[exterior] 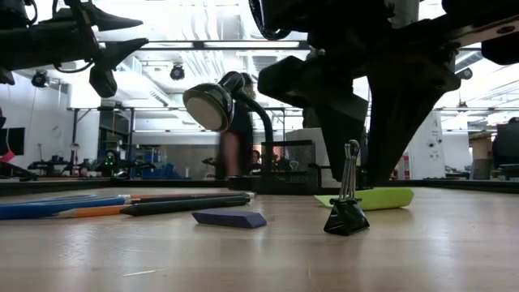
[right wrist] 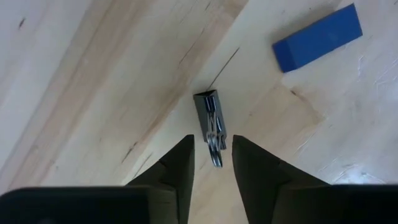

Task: Pick and place office supplies into organizer
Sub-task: Put the left black binder clip into the black desk organizer

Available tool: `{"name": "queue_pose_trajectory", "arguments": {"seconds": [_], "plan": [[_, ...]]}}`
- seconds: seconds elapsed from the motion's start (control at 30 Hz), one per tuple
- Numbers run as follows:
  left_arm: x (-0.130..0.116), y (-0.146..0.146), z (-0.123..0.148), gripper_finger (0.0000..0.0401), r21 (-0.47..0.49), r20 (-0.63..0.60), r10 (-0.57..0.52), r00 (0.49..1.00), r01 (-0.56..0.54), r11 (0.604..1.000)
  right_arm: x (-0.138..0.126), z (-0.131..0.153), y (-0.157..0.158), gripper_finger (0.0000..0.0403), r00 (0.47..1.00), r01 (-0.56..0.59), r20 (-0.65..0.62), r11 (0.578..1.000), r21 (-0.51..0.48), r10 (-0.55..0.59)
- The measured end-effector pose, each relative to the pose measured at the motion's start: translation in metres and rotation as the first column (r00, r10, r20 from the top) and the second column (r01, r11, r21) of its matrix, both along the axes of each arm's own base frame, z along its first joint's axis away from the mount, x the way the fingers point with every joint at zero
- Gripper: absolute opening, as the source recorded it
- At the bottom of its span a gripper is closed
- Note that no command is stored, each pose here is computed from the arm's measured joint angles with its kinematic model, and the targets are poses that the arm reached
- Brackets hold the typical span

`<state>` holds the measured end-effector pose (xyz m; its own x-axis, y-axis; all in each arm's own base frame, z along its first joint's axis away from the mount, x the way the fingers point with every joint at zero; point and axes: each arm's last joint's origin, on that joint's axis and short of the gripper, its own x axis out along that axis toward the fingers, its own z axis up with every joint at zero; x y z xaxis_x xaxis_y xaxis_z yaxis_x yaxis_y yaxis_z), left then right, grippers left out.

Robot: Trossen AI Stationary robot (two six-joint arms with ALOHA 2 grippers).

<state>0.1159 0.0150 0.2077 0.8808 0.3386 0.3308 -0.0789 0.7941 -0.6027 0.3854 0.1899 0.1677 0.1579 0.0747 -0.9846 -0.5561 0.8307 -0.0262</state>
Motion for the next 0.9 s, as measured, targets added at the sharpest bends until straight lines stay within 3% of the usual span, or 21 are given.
{"name": "queue_pose_trajectory", "arguments": {"seconds": [0.3, 0.9], "plan": [[0.0000, 0.0000, 0.0000, 0.0128, 0.000, 0.000, 0.000, 1.000, 0.000, 1.000, 0.0011, 0.0038, 0.0006, 0.0069, 1.000, 0.003, 0.011, 1.000, 0.009, -0.003], [0.0000, 0.0000, 0.0000, 0.0128, 0.000, 0.000, 0.000, 1.000, 0.000, 1.000, 0.0016, 0.0056, 0.0009, 0.0068, 1.000, 0.003, 0.021, 1.000, 0.016, -0.003]]}}
